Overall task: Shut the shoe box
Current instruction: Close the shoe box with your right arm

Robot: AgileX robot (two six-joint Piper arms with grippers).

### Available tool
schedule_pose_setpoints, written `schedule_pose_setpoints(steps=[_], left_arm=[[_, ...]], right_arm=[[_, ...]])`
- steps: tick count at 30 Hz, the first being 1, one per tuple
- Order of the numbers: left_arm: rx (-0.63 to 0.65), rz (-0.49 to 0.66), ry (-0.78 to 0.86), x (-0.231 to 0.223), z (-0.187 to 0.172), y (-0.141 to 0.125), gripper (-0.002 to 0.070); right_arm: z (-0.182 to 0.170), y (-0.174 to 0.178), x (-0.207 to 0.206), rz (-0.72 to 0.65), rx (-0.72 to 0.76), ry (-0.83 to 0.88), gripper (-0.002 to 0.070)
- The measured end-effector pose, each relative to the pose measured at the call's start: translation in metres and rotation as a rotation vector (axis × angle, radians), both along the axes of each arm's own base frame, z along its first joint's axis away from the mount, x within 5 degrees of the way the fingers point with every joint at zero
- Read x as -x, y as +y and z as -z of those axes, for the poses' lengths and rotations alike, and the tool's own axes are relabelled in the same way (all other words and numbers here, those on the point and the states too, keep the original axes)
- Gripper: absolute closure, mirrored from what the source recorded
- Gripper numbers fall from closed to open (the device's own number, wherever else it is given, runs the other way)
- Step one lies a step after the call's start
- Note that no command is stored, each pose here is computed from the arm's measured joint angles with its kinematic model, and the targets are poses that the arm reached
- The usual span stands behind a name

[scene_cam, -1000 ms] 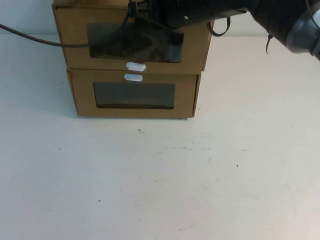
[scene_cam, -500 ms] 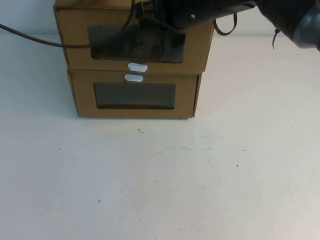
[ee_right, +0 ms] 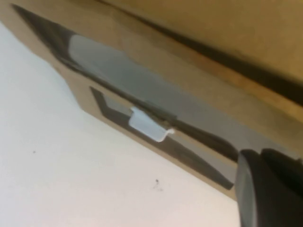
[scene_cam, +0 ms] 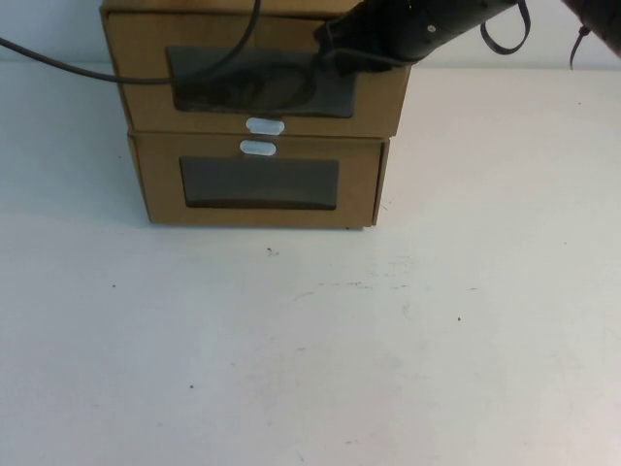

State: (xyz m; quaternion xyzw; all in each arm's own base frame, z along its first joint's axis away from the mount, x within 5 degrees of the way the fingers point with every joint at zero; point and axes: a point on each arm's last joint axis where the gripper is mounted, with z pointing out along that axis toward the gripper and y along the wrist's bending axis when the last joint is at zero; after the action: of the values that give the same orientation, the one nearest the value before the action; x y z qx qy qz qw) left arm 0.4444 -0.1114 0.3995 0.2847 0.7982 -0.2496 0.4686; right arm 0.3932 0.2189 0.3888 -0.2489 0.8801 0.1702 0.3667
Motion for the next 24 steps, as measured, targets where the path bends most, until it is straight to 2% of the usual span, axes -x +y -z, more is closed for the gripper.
schedule_pose_setpoints(steps=[8, 19, 24], left_arm=[[-0.001, 0.002, 0.002, 0.000, 0.000, 0.000, 0.0677], [-0.003, 0.008, 0.008, 0.001, 0.001, 0.000, 0.0677], [-0.028, 0.019, 0.015, 0.006, -0.002, 0.001, 0.0677]], right_arm=[[-0.001, -0.004, -0.008, 0.036, -0.019, -0.037, 0.0687], [0.019, 0.000, -0.026, 0.057, -0.068, -0.027, 0.0687], [0.009, -0.006, -0.018, 0.038, -0.075, -0.010, 0.0687]])
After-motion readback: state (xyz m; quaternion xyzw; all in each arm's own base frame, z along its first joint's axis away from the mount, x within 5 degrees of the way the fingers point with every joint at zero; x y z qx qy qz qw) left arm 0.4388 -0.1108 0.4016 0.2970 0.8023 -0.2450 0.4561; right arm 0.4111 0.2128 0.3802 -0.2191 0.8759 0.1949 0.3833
